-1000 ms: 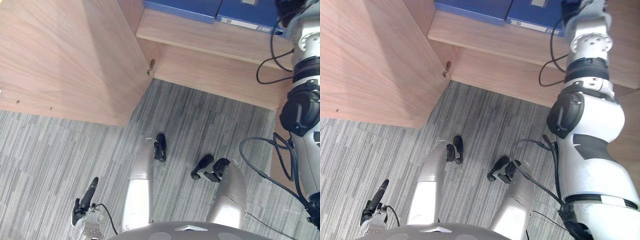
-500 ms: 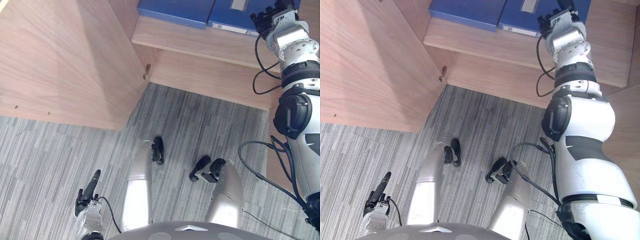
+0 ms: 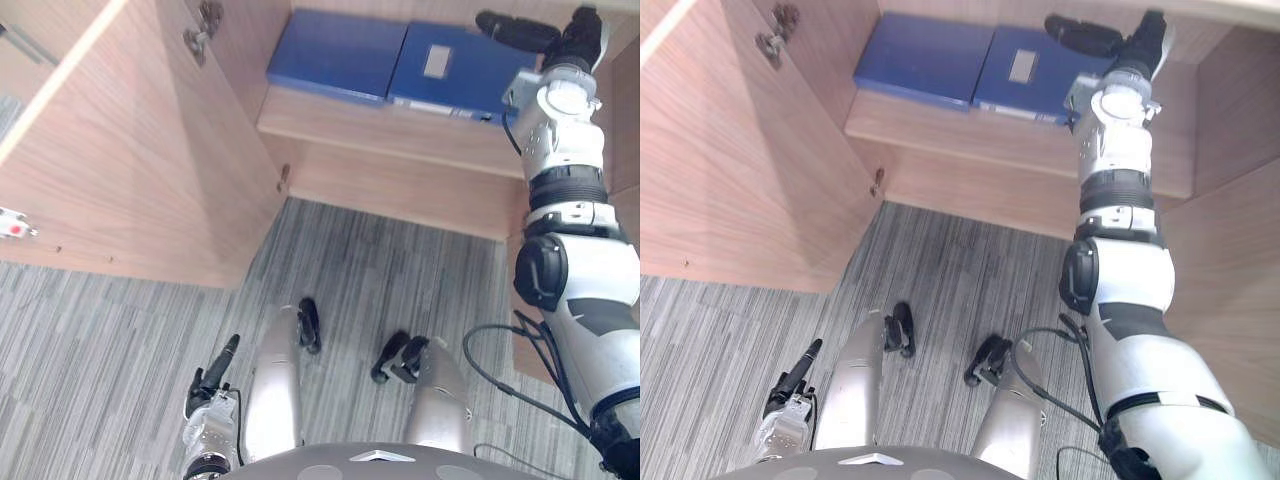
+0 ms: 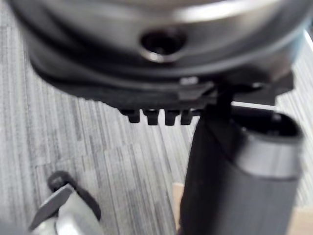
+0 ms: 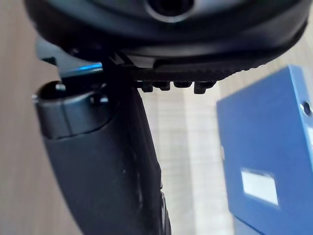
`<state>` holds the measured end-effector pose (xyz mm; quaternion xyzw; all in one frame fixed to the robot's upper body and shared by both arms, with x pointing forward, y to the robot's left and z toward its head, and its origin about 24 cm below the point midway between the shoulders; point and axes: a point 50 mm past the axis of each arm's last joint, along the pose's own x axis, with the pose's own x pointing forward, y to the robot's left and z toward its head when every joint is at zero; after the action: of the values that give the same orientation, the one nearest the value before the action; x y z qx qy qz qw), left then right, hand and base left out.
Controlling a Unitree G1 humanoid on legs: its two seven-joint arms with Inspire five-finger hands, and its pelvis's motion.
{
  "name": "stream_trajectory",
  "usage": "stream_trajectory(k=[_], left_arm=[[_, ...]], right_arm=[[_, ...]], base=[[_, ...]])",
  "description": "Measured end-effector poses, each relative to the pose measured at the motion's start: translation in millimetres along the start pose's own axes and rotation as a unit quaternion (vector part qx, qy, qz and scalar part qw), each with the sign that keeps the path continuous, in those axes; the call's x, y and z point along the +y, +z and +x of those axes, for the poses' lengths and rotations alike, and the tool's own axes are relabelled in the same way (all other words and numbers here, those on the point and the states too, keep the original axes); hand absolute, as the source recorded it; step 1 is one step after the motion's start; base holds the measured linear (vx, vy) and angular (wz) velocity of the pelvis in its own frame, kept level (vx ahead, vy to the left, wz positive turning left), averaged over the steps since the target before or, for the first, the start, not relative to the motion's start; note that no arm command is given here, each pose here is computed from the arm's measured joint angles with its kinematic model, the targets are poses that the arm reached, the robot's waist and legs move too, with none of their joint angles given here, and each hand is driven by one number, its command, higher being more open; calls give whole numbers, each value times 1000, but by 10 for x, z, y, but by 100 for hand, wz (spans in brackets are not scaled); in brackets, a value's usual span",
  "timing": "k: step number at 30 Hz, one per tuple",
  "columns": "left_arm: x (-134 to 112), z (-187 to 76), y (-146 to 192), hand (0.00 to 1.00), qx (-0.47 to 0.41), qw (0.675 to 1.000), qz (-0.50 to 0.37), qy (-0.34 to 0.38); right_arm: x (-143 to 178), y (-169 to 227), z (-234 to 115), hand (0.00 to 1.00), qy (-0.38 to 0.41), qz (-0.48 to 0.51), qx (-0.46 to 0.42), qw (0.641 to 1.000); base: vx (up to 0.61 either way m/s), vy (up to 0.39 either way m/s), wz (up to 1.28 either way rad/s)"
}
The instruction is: Walk over to the cabinet, pick up the folder, carry it to the office cabinet, place the folder inside the office cabinet, then close the office cabinet door
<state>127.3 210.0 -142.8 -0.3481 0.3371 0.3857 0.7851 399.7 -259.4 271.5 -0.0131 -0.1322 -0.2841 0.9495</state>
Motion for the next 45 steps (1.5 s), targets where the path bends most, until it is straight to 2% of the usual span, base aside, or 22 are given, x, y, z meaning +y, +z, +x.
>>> stream_trajectory(k=[5, 12, 16, 20, 21, 28, 31, 33, 41, 45], left_arm=[[46, -16, -93, 100, 17, 999, 34, 8], [73, -10, -133, 100, 33, 989, 146, -14], [69, -13, -168, 100, 41, 978, 200, -27], [91, -24, -190, 100, 44, 968, 244, -34], [93, -22, -186, 100, 44, 962, 267, -38], [-12, -31, -119, 100, 19, 936, 343, -81], [106, -69, -199, 100, 34, 915, 392, -86], [215, -85, -267, 100, 54, 899, 428, -76], [232, -86, -377, 100, 73, 851, 514, -81], [229, -79, -377, 100, 76, 847, 520, -82]], right_arm=[[-45, -579, -175, 100, 3, -89, 44, 995], [-200, -1674, -688, 100, 49, -153, 196, 967], [-480, -2248, -1080, 100, 59, -190, 299, 933], [-654, -2712, -1640, 100, 79, -202, 383, 898], [-690, -2864, -1889, 100, 90, -202, 415, 883], [-815, -3250, -2809, 100, 108, -182, 519, 828], [-924, -3360, -3238, 100, 81, -155, 577, 798], [-1045, -3410, -3644, 100, 65, -146, 618, 770], [-1427, -3412, -4011, 100, -25, -110, 660, 743], [-1496, -3406, -4053, 100, -69, -77, 664, 741]], base=[[93, -25, -5], [138, 8, -2], [125, 85, -1], [62, 108, -8], [27, 96, -21], [-21, 59, -7], [-52, 39, -4], [-39, 15, -7], [-25, 28, -8], [33, 15, -25]])
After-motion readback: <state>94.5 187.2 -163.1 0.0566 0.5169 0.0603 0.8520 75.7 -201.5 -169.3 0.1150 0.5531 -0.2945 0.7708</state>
